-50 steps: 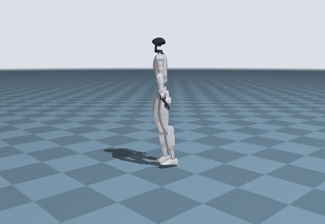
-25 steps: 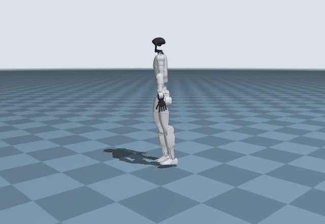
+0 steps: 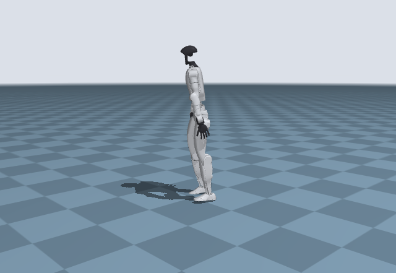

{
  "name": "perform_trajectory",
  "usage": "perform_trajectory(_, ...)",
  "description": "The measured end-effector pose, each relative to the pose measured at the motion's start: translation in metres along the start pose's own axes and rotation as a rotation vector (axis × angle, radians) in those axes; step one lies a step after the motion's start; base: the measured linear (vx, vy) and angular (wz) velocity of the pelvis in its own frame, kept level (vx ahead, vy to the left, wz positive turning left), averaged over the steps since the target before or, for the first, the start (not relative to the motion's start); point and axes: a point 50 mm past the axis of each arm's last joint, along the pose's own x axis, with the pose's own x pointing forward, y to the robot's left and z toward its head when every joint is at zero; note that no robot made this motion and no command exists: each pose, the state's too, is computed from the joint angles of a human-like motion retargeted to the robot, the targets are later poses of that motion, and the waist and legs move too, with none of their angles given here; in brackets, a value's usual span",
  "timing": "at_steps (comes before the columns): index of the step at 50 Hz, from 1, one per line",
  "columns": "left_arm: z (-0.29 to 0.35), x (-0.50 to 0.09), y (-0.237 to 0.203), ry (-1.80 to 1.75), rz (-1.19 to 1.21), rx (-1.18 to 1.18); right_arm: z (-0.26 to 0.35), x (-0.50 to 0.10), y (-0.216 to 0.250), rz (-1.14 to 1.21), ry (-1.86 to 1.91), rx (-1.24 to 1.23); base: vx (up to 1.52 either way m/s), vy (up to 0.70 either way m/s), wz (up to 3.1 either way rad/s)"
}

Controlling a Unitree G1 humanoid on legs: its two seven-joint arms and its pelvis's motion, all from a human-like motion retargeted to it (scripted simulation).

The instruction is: Upper body actions

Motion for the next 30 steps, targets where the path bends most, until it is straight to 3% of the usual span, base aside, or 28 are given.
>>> perform_trajectory(6,0.021,-0.005,0.007,-0.054,0.042,0.058,0.008,0.0,-0.001,-0.026,-0.049,-0.048,-0.01,-0.1,-0.27)
perform_trajectory(13,0.091,-0.022,-0.006,-0.299,0.063,0.105,0.016,-0.002,-0.02,-0.065,-0.056,-0.107,-0.01,-0.1,-0.07)
perform_trajectory(16,0.135,-0.04,-0.027,-0.445,0.028,0.141,0.033,-0.008,-0.051,-0.158,-0.093,-0.123,-0.2,0.04,0.34)
perform_trajectory(22,0.217,-0.1,-0.115,-0.825,-0.203,0.26,0.071,-0.042,-0.132,-0.407,-0.277,-0.112,-0.29,-0.03,0.94)
perform_trajectory(26,0.254,-0.158,-0.165,-1.062,-0.371,0.433,0.099,-0.084,-0.191,-0.555,-0.388,-0.19,-0.28,0.09,-0.27)
perform_trajectory(30,0.284,-0.222,-0.183,-1.288,-0.349,0.674,0.129,-0.131,-0.234,-0.644,-0.448,-0.319,-0.09,0.07,-0.26)
